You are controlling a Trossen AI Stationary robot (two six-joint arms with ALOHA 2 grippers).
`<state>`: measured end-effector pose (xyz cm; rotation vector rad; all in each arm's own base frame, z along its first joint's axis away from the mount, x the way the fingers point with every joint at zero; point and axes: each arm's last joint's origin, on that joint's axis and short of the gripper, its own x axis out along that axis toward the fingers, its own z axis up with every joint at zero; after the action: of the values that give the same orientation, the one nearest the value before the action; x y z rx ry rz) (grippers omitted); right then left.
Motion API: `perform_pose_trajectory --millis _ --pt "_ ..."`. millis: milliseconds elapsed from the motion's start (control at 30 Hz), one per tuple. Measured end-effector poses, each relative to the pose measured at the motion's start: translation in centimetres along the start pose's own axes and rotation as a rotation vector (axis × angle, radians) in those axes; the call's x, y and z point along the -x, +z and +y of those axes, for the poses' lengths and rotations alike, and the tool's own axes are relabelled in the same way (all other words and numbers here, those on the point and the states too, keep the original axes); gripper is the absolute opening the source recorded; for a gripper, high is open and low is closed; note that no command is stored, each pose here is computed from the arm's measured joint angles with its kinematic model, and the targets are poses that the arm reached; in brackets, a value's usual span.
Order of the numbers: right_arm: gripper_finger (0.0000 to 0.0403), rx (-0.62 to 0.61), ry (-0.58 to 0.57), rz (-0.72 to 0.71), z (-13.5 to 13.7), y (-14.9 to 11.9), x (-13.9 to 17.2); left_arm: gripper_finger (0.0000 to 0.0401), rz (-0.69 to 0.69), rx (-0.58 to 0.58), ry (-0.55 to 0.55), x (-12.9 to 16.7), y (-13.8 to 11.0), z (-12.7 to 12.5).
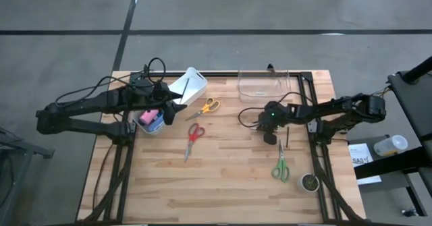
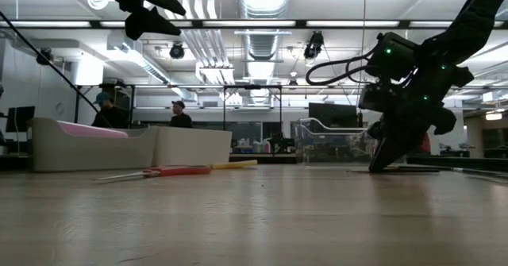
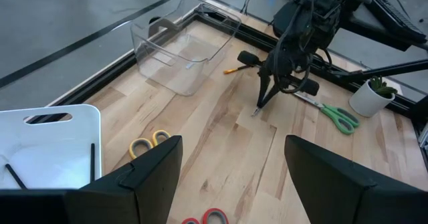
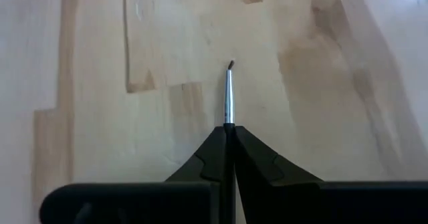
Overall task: Pick & Place Paint Supplies
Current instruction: Put the top silver paint brush into the white bin
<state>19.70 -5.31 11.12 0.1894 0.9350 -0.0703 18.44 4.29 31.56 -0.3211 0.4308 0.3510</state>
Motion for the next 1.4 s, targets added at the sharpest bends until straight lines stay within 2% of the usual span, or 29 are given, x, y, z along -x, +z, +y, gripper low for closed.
perform_pose_trajectory --millis 133,267,733,867,1033,1400 --pt "0.0015 -0.043 0.026 -0.024 0.5 0.8 0.0 0.0271 0.0 0.0 0.0 0.0 0.0 0.0" --pt "0.0015 -0.039 0.038 -0.076 1.0 1.6 0.0 0.0271 0.0 0.0 0.0 0.0 0.0 0.0" --pt "0.0014 -0.033 0.03 -0.102 1.2 2.2 0.2 0.0271 0.0 0.0 0.0 0.0 0.0 0.0" --pt "0.0014 -0.02 0.025 -0.081 1.2 3.6 0.6 0.0271 0.0 0.0 0.0 0.0 0.0 0.0" --pt "0.0014 0.057 0.022 -0.023 1.3 6.0 1.3 0.0271 0.0 0.0 0.0 0.0 0.0 0.0" --pt "0.0014 0.217 0.024 -0.169 -0.4 13.0 2.3 0.0271 0.0 0.0 0.0 0.0 0.0 0.0"
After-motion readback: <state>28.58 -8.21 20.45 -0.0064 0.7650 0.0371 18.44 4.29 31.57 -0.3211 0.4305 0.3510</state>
